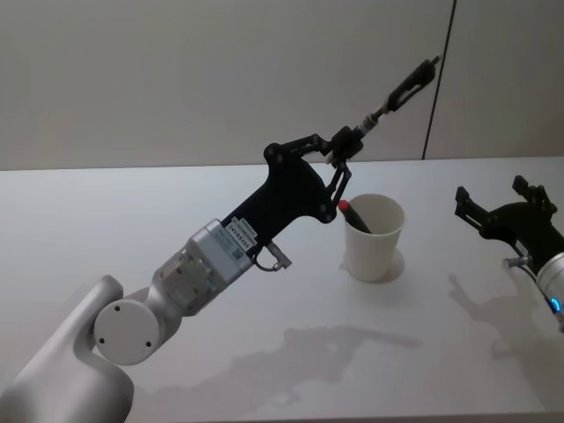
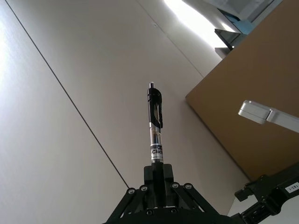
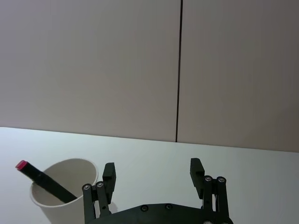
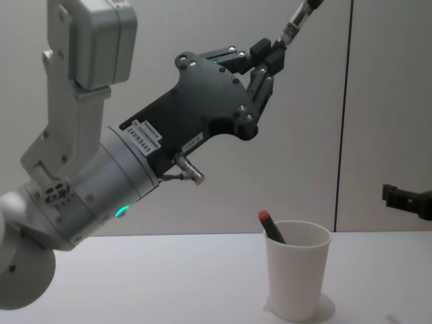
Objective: Place the pen into the pen holder.
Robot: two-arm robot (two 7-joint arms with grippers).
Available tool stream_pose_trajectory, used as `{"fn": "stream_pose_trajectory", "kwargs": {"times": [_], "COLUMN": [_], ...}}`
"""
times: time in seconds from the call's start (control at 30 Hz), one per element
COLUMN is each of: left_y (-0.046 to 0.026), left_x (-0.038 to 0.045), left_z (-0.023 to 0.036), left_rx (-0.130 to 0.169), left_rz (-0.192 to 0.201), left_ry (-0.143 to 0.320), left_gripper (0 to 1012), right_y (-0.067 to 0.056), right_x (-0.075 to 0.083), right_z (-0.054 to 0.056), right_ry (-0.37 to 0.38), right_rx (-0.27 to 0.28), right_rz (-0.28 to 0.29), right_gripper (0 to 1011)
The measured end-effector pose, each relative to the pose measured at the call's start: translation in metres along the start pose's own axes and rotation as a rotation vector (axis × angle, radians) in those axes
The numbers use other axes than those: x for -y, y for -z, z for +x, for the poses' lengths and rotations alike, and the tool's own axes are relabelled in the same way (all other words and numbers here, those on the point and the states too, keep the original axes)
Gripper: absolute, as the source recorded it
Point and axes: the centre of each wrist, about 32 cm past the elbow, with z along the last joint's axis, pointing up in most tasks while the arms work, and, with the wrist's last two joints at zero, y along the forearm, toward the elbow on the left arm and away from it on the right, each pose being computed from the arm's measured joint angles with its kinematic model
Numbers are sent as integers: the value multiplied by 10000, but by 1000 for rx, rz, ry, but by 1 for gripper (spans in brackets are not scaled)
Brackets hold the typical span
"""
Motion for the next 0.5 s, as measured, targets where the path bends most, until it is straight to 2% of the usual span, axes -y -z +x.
{"fn": "stream_pose_trajectory", "kwargs": {"times": [0.5], "left_y": [21], "left_x": [15], "left_z": [9], "left_rx": [3], "left_rz": [-23], "left_ry": [19], "left_gripper": [125], "right_y": [-47], "right_x": [94], "right_z": [67], "right_ry": [-79], "right_rx": [10], "right_rz": [27], "right_gripper": [1001]}}
